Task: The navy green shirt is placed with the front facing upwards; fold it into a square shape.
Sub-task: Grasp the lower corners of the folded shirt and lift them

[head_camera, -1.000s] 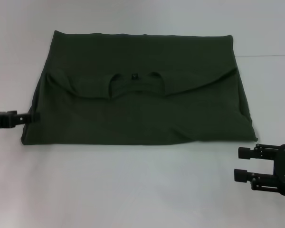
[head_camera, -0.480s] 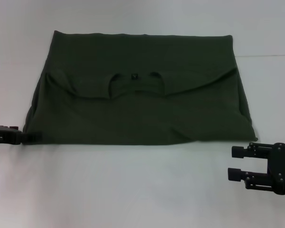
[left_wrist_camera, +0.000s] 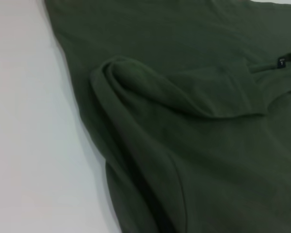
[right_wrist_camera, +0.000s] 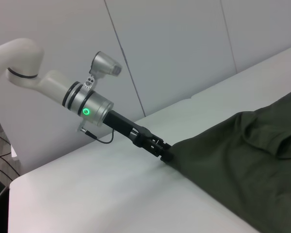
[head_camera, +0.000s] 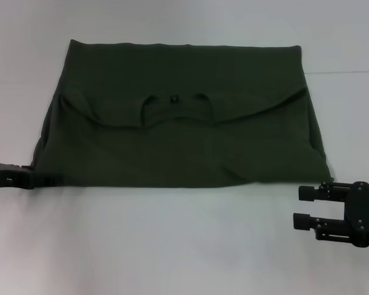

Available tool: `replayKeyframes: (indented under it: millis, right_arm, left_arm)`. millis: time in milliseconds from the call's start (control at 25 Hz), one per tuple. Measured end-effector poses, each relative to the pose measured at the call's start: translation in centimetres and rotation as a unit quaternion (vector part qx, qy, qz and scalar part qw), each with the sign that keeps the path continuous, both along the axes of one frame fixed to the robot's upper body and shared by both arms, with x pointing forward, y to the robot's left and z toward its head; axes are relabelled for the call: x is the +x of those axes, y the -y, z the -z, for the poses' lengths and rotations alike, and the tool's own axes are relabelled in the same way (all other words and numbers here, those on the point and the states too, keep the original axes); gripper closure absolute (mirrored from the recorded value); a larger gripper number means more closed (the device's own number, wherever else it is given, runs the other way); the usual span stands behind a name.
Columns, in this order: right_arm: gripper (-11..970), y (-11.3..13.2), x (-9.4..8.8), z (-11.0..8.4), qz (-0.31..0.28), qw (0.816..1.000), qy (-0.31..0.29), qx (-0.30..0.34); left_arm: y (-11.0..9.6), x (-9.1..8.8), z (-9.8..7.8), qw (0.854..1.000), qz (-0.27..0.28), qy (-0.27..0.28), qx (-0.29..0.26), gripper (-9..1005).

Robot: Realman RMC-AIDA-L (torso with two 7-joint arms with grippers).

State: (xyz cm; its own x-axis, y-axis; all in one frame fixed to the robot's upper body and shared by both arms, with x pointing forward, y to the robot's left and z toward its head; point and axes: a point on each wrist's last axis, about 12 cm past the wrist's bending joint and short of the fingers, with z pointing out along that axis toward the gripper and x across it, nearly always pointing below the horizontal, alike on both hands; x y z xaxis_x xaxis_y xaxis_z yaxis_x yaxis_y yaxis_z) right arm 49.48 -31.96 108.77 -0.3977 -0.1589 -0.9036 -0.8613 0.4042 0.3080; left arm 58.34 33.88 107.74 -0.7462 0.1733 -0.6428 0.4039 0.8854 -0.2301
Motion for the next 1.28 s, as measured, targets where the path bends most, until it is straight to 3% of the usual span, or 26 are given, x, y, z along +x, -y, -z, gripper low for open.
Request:
replayKeyframes:
  millis: [480, 720, 840, 1280]
  right_arm:
    - [273, 0.06, 0.50, -0.24, 0.004, 1.000, 0.001, -0.004]
    - [271, 0.03, 0.58, -0.28, 0.006, 1.000, 0.001, -0.003]
    - [270, 0.06, 0.54, -0.25, 0.007, 1.000, 0.001, -0.002]
    - [266, 0.58, 0.68, -0.50, 0.022, 1.000, -0.007, 0.004]
  left_arm:
    - [0.38, 0.32, 0.03, 1.000, 0.011, 0.004, 0.013, 138]
    - [0.53, 0.60, -0.13, 1.000, 0.014, 0.008, 0.018, 307]
    - [0.58, 0.65, -0.16, 1.000, 0.016, 0.010, 0.020, 547]
    - [0.86, 0.65, -0.06, 0.999, 0.025, 0.009, 0.024, 957]
